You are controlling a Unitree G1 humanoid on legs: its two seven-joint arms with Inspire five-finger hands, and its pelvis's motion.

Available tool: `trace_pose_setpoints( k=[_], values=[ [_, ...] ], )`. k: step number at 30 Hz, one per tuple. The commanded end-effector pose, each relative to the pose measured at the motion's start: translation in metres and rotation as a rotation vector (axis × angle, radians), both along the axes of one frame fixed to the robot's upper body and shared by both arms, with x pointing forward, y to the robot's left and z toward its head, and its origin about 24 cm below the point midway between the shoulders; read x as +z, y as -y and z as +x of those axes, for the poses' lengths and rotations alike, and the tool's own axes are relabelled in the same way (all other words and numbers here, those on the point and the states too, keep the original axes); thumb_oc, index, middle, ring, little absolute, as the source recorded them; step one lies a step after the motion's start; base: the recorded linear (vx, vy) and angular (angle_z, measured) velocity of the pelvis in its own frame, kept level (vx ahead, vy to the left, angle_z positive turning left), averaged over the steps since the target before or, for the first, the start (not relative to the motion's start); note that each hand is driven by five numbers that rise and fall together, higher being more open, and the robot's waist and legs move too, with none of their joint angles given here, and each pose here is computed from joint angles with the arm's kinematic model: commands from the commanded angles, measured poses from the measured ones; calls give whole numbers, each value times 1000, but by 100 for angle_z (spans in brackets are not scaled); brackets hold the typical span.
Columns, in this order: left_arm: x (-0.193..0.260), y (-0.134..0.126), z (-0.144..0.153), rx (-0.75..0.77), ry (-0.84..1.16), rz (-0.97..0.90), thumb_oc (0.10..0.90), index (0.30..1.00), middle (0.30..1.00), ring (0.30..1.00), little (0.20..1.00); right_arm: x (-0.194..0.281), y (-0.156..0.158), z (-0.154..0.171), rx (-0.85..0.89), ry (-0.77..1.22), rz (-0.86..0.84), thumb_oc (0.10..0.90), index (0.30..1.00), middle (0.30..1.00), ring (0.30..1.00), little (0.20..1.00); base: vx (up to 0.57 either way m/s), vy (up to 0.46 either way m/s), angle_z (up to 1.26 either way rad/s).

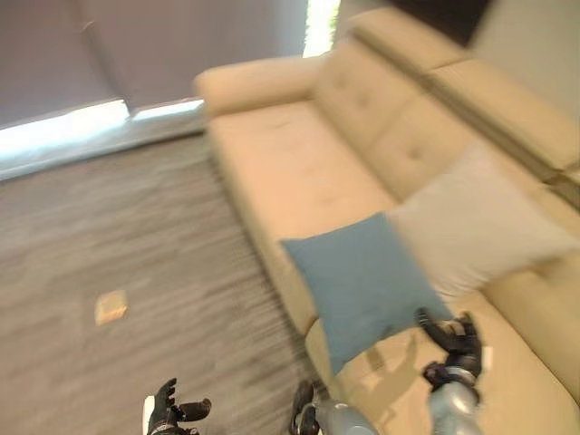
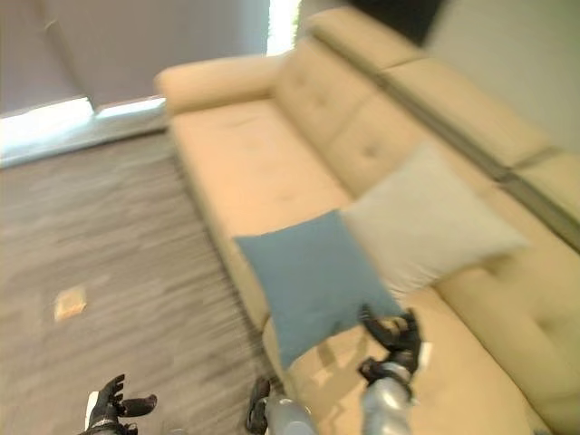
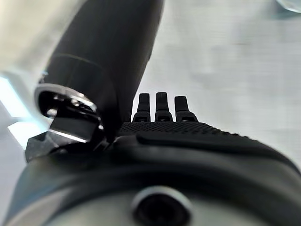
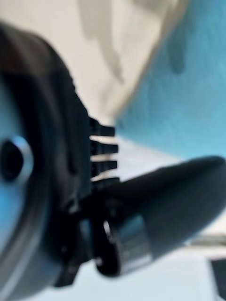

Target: Pick up all the scattered cushions and arrange them neatly on the sofa.

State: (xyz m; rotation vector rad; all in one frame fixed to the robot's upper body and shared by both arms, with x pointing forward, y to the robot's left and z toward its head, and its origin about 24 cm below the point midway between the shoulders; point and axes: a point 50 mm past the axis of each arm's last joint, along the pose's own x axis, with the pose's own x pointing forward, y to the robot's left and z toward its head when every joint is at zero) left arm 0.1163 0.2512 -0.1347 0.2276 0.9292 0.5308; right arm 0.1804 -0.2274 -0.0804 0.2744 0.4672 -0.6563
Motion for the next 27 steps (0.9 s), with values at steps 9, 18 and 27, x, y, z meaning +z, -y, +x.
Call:
trace_pose_setpoints(
  k=[9, 18, 27],
  values=[
    [69, -76, 65, 300, 373, 233, 800, 900, 900, 900, 900, 31, 5, 28, 253, 81, -202, 800, 900, 900, 900, 900, 290, 294, -105],
    [123, -103, 115, 197, 535, 336, 800, 900, 900, 900, 900, 29, 13, 31, 343, 66, -179, 800, 900, 900, 900, 900, 225, 248, -40],
    [187, -102, 179, 167, 804, 156, 800, 900, 900, 900, 900, 28, 10, 43, 378, 36, -184, 800, 900, 900, 900, 900, 109, 100, -8]
  ],
)
